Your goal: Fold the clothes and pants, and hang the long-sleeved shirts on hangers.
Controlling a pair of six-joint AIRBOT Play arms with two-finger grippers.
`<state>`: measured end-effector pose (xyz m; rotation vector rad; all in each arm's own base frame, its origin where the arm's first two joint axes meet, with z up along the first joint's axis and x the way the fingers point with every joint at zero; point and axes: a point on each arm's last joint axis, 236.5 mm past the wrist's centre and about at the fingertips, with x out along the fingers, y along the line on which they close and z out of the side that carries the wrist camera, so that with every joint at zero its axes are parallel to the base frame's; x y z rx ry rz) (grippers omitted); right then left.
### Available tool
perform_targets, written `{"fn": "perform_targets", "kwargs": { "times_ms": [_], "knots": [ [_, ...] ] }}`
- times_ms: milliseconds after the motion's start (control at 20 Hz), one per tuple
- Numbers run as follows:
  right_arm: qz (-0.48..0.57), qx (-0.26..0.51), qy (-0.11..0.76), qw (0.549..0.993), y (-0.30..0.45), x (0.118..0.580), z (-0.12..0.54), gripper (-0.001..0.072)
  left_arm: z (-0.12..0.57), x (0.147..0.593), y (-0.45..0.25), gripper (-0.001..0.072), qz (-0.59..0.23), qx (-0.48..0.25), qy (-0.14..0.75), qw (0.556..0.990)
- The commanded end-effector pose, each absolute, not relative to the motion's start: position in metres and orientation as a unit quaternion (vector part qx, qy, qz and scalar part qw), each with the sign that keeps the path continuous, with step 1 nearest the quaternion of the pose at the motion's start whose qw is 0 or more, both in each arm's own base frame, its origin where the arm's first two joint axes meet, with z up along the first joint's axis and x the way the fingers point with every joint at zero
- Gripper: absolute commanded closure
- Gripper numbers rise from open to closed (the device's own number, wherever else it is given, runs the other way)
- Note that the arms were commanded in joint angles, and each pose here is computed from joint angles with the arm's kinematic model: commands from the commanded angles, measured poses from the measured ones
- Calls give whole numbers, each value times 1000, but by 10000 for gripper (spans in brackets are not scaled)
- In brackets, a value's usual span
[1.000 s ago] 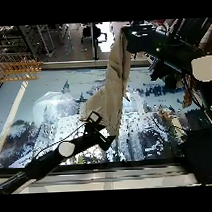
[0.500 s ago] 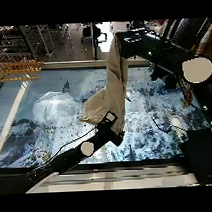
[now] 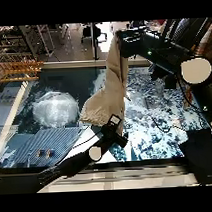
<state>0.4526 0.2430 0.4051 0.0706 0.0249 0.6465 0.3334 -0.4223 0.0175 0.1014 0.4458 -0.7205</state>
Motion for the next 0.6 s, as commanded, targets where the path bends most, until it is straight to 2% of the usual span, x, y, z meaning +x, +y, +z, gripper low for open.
{"fn": "perform_targets", "kwargs": {
  "times_ms": [0,100,150,200,250,400,550],
  "knots": [
    [324,38,12,945,249,449,406,700,5,354,-404,107,-289,49,215,932],
    [337,36,14,941,261,442,406,700,15,374,-392,217,-243,41,194,950],
    [343,35,13,938,267,438,406,700,21,380,-392,403,-235,35,186,953],
    [345,32,13,938,270,437,405,700,27,381,-393,628,-235,30,182,955],
    [343,27,13,939,269,437,405,700,33,381,-393,692,-235,27,177,955],
    [311,3,13,950,242,448,403,700,72,379,-390,692,-243,24,147,959],
    [251,0,28,968,181,464,403,700,138,376,-368,693,-247,54,96,963]
  ]
}}
